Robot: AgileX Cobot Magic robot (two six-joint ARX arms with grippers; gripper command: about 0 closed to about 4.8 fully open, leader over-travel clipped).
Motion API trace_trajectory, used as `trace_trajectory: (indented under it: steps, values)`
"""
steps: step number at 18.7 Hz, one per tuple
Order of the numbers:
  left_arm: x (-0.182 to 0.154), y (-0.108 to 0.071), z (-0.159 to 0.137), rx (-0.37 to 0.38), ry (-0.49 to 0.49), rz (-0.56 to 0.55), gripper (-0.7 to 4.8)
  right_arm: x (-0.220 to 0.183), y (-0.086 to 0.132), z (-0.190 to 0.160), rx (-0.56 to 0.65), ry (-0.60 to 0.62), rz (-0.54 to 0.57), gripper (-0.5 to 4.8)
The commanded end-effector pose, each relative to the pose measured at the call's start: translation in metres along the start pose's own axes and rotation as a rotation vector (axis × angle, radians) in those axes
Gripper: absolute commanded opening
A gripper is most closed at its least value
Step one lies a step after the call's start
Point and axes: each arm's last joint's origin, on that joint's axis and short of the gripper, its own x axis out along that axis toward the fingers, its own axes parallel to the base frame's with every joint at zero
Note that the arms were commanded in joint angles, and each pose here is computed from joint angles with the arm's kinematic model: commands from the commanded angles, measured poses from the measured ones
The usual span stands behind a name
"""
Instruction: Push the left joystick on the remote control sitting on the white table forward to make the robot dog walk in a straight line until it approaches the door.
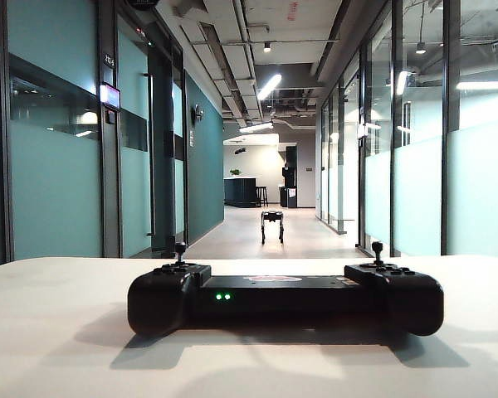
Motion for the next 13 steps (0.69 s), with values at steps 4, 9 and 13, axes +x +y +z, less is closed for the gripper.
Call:
trace_trajectory:
  steps: [4,9,13]
  values:
    - [0.0,0.0,0.002,0.006,-0.015,0.0,-0.04,-0.001,-0.001,-0.009,0.018,-0.103,-0.015,0.0]
    - [0.0,0.0,0.002,0.006,-0.015,0.0,-0.04,0.0,-0.001,-0.017,0.065,-0.092,-0.013,0.0]
    - [0.0,0.0,0.002,0.006,-0.015,0.0,-0.04,0.0,-0.001,-0.018,0.064,-0.084,-0.013,0.0]
